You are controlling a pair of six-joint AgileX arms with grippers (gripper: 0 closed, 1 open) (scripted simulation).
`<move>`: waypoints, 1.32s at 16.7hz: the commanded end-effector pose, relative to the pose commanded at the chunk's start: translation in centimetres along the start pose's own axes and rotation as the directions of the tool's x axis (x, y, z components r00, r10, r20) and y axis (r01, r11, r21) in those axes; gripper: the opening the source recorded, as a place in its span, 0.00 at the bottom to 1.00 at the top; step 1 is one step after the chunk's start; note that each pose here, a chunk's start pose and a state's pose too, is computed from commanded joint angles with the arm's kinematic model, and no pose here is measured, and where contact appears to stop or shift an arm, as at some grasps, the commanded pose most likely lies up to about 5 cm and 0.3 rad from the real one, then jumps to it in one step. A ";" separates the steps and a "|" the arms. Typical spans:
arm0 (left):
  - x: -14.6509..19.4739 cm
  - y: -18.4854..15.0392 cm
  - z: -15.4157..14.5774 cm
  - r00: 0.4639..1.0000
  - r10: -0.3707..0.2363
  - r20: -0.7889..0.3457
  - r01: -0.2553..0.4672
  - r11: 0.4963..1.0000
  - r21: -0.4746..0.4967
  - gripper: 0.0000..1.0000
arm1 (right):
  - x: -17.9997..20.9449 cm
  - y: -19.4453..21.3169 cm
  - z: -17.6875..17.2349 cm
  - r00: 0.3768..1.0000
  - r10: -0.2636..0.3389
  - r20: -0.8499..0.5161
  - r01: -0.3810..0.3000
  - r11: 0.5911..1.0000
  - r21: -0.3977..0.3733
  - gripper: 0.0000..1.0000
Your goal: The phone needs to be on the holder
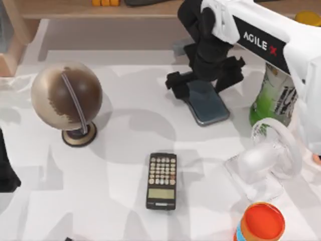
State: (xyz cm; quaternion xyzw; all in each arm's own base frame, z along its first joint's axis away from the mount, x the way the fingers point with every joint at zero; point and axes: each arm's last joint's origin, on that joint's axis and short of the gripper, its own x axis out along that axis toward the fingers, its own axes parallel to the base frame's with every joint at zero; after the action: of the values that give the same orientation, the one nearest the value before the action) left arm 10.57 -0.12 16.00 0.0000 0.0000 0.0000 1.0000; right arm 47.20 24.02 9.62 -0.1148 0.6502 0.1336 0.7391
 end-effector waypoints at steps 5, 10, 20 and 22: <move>0.0 0.0 0.0 1.000 0.000 0.000 0.000 1.000 0.000 1.00 | -2.1 -0.1 0.2 1.000 -0.004 0.027 0.004 1.000 0.002 0.00; 0.0 0.0 0.0 1.000 0.000 0.000 0.000 1.000 0.000 1.00 | -3.7 -0.2 0.4 1.000 -0.005 0.025 0.004 1.000 0.003 0.00; 0.0 0.0 0.0 1.000 0.000 0.000 0.000 1.000 0.000 1.00 | -9.5 3.6 -0.6 0.987 -0.019 0.163 0.027 0.998 -0.048 0.00; 0.0 0.0 0.0 1.000 0.000 0.000 0.000 1.000 0.000 1.00 | -12.4 5.0 -1.7 0.972 -0.033 0.233 0.048 0.997 -0.055 0.00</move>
State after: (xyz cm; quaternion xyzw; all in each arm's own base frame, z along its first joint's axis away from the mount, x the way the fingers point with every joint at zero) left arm 10.57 -0.12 16.00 0.0000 0.0000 0.0000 1.0000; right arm 42.44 27.49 21.72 -0.1339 0.5526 0.1506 0.8088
